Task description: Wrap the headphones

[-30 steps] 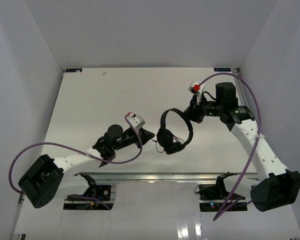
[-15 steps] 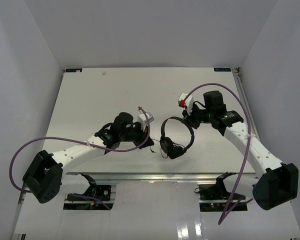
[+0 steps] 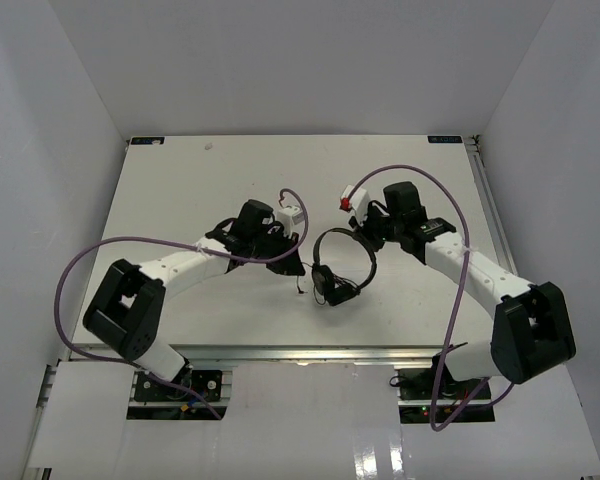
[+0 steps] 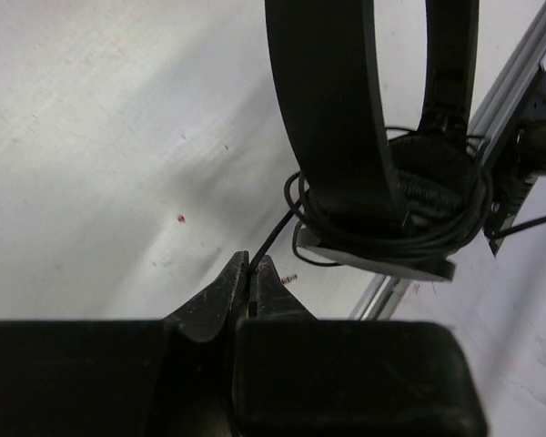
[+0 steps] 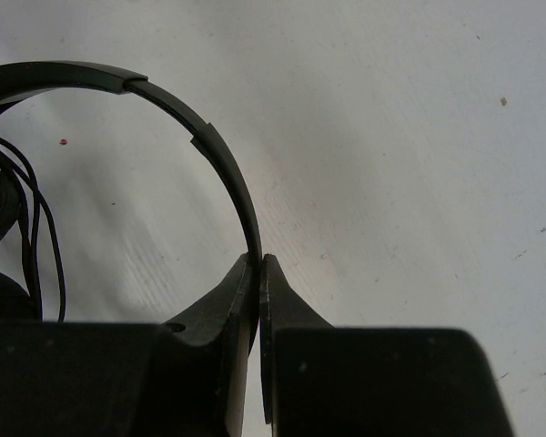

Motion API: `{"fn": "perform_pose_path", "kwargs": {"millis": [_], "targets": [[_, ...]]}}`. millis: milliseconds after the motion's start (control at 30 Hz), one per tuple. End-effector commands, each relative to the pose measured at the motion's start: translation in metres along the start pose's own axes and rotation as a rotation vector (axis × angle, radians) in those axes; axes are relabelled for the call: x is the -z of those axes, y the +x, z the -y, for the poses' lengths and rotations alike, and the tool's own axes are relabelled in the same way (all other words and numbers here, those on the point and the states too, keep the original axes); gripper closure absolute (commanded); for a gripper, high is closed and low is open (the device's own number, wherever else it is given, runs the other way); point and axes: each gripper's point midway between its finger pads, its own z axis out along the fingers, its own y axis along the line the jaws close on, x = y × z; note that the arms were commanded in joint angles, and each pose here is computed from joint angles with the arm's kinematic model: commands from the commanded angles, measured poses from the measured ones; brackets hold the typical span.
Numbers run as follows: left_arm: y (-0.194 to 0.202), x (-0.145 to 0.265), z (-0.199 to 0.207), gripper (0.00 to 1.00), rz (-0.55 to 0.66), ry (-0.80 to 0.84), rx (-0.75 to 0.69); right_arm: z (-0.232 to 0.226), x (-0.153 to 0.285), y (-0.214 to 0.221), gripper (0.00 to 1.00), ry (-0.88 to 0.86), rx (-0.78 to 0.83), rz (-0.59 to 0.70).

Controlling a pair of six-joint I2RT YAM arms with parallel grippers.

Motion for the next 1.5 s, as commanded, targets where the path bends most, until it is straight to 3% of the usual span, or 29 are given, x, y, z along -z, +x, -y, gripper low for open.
{"fn": "perform_pose_path", "kwargs": {"millis": [0, 400, 767, 967, 1167, 1333, 1467], "targets": [[-0.030, -0.003, -0.006, 0.99, 0.007, 0.068, 0.017, 0.027, -0.018, -0.003, 0.92, 0.094, 0.006, 0.006], [-0.051, -0.029, -0.060, 0.89, -0.027, 0.037, 0.075, 0.047, -0.067, 0.000, 0.92, 0.072, -0.033, -0.041], [-0.049, -0.026, -0.103, 0.68, -0.042, -0.024, 0.133, 0.055, -0.093, 0.004, 0.92, 0.048, -0.094, -0.079], [-0.055, -0.021, -0.098, 0.59, -0.025, -0.018, 0.128, 0.051, -0.088, -0.003, 0.75, 0.022, -0.107, -0.078], [-0.066, -0.006, -0.090, 0.52, 0.009, -0.048, 0.108, 0.052, -0.073, -0.015, 0.42, 0.030, -0.108, -0.067], [-0.073, 0.020, -0.078, 0.50, 0.067, -0.097, 0.071, 0.052, -0.025, -0.044, 0.25, 0.071, -0.123, 0.010], [-0.080, 0.052, -0.054, 0.44, 0.166, -0.108, 0.017, 0.042, 0.024, -0.056, 0.05, 0.110, -0.147, 0.074]]}}
